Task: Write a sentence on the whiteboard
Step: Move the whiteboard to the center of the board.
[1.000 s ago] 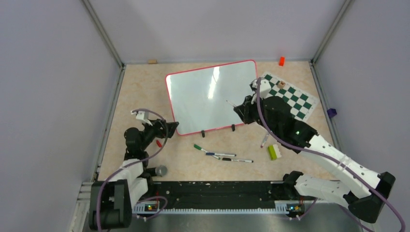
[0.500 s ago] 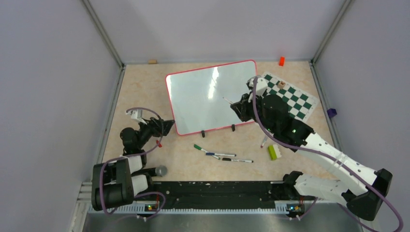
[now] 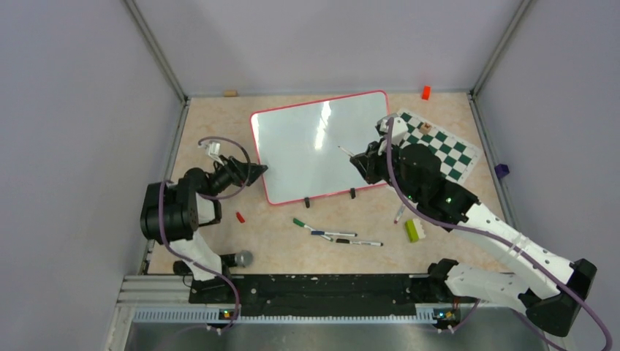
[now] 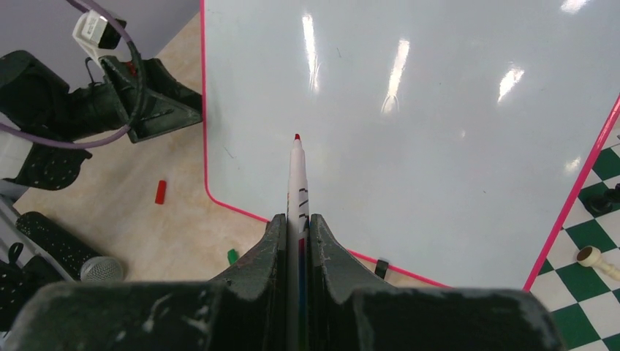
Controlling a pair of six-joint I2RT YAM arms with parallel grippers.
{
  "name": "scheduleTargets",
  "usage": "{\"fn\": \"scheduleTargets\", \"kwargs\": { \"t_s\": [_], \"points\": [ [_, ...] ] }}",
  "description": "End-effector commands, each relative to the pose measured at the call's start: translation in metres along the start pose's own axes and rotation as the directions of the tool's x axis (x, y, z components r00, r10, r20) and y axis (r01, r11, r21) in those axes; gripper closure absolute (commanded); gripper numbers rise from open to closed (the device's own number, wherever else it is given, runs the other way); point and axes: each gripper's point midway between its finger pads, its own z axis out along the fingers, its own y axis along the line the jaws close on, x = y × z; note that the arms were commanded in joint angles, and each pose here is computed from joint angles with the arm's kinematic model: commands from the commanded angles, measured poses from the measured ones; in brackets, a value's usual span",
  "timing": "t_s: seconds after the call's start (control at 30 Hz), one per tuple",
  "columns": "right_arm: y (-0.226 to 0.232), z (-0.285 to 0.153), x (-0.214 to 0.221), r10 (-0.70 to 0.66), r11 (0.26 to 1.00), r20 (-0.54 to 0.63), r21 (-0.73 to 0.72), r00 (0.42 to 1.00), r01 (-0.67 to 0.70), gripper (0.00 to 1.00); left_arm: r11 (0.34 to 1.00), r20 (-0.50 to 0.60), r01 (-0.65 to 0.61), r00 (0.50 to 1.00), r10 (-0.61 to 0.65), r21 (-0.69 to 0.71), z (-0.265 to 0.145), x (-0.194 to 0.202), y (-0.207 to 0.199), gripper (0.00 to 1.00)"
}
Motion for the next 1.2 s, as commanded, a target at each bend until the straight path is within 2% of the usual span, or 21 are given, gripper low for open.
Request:
{"fn": "scheduleTargets", "kwargs": {
  "t_s": [0.0, 0.2, 0.4, 0.43, 0.5, 0.57, 0.67, 0.73, 0.77, 1.17],
  "points": [
    [0.002, -0.007, -0.02, 0.0, 1.0, 0.062, -0.019, 0.998, 0.001, 1.0, 0.976, -0.04, -0.022, 0.999, 0.031, 0.218, 0.015, -0.017, -0.018, 0.05],
    [0.002, -0.006, -0.019, 0.0, 1.0, 0.062, -0.017, 0.998, 0.001, 1.0, 0.97, -0.046, -0.046, 0.997, 0.059, 0.239, 0.019, -0.015, -0.026, 0.03],
    [0.004, -0.005, -0.017, 0.004, 1.0, 0.058, -0.025, 0.998, -0.002, 1.0, 0.944, -0.117, -0.044, 0.989, 0.087, 0.328, 0.029, -0.003, -0.04, 0.01],
    [0.004, -0.005, -0.017, 0.003, 1.0, 0.056, -0.025, 0.998, -0.002, 1.0, 0.939, -0.121, -0.051, 0.988, 0.098, 0.339, 0.031, -0.002, -0.042, 0.04],
    [0.004, -0.005, -0.015, 0.006, 1.0, 0.051, -0.025, 0.999, -0.004, 1.0, 0.936, -0.126, -0.057, 0.986, 0.107, 0.348, 0.031, -0.001, -0.045, 0.25],
    [0.003, -0.006, -0.014, 0.008, 1.0, 0.047, -0.026, 0.999, -0.006, 1.0, 0.934, -0.122, -0.068, 0.986, 0.118, 0.351, 0.03, 0.0, -0.047, 0.4],
    [0.002, -0.007, -0.012, 0.008, 1.0, 0.041, -0.022, 0.999, -0.007, 1.0, 0.924, -0.13, -0.083, 0.982, 0.141, 0.372, 0.03, 0.004, -0.054, 0.68],
    [0.002, -0.008, -0.011, 0.01, 1.0, 0.039, -0.023, 0.999, -0.009, 1.0, 0.915, -0.147, -0.084, 0.977, 0.153, 0.394, 0.03, 0.008, -0.057, 0.94],
    [0.002, -0.008, -0.01, 0.012, 1.0, 0.037, -0.022, 0.999, -0.012, 1.0, 0.909, -0.158, -0.082, 0.975, 0.159, 0.408, 0.031, 0.01, -0.06, 1.0],
    [0.003, -0.013, -0.01, 0.02, 0.999, 0.032, -0.028, 0.999, -0.019, 1.0, 0.867, -0.193, -0.109, 0.954, 0.228, 0.486, 0.033, 0.026, -0.075, 1.0]
  ]
}}
